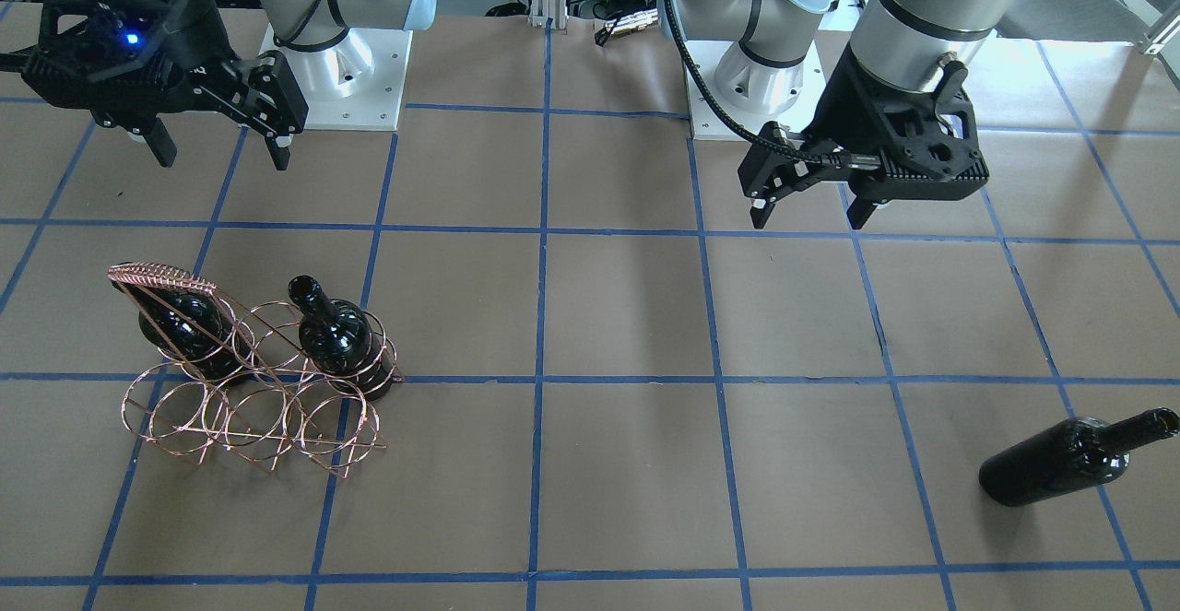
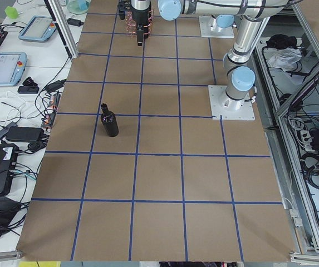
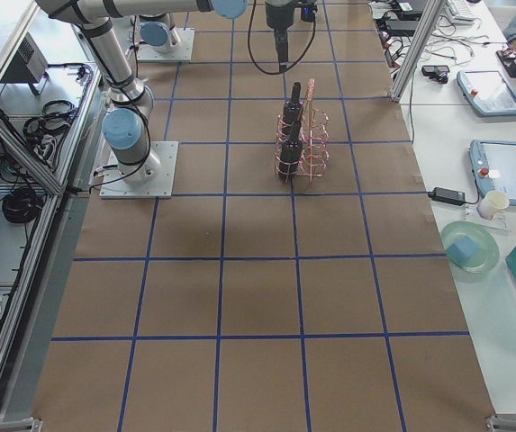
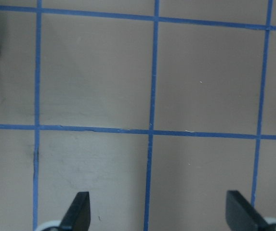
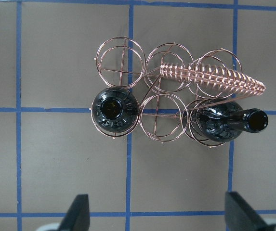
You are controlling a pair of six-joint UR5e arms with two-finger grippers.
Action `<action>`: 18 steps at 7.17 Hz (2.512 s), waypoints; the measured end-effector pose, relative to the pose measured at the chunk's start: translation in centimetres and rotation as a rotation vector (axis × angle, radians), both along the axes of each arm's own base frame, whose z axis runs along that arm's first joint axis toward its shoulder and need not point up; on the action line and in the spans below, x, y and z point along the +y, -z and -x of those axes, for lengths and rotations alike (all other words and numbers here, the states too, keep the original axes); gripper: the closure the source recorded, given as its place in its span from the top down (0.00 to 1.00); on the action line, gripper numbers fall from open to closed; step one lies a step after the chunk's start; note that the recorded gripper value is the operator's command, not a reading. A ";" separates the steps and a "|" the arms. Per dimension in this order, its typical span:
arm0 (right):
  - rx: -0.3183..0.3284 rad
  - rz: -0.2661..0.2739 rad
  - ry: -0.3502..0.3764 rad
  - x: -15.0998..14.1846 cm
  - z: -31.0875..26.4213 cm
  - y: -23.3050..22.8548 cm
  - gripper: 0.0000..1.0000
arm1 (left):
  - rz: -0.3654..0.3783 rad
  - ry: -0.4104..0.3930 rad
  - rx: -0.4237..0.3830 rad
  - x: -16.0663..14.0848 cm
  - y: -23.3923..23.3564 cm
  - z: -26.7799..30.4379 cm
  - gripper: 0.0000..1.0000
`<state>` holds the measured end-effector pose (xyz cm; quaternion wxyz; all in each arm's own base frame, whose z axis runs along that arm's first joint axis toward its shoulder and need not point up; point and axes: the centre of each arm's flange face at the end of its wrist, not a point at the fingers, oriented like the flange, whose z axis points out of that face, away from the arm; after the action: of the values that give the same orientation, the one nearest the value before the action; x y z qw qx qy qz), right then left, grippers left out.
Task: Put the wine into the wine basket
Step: 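Move the left gripper over the standing dark wine bottle's neck, then lower the left gripper and close it on the bottle neck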
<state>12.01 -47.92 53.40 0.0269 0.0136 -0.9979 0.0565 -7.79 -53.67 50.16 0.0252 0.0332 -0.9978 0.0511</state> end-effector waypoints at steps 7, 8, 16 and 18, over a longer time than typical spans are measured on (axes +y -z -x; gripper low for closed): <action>-0.004 -0.018 -0.001 1.4 -0.1 -1.3 1.00 | 0.052 0.129 -0.077 -5.7 3.7 -21.9 1.00; -0.004 -0.034 -0.001 0.5 0.0 -0.6 1.00 | 0.055 0.152 -0.087 -7.1 4.7 -23.7 1.00; -0.005 -0.052 -0.007 -1.7 -0.3 0.1 1.00 | 0.074 0.162 -0.095 -13.9 11.4 -29.3 0.87; -0.007 -0.054 -0.007 -1.6 -0.3 0.2 1.00 | 0.064 0.161 -0.089 -14.1 12.0 -29.4 0.75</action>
<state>12.33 -49.56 53.17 0.0230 0.0177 -0.9991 0.0297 21.63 -67.74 38.15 -0.0141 -0.0503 -0.9952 0.0823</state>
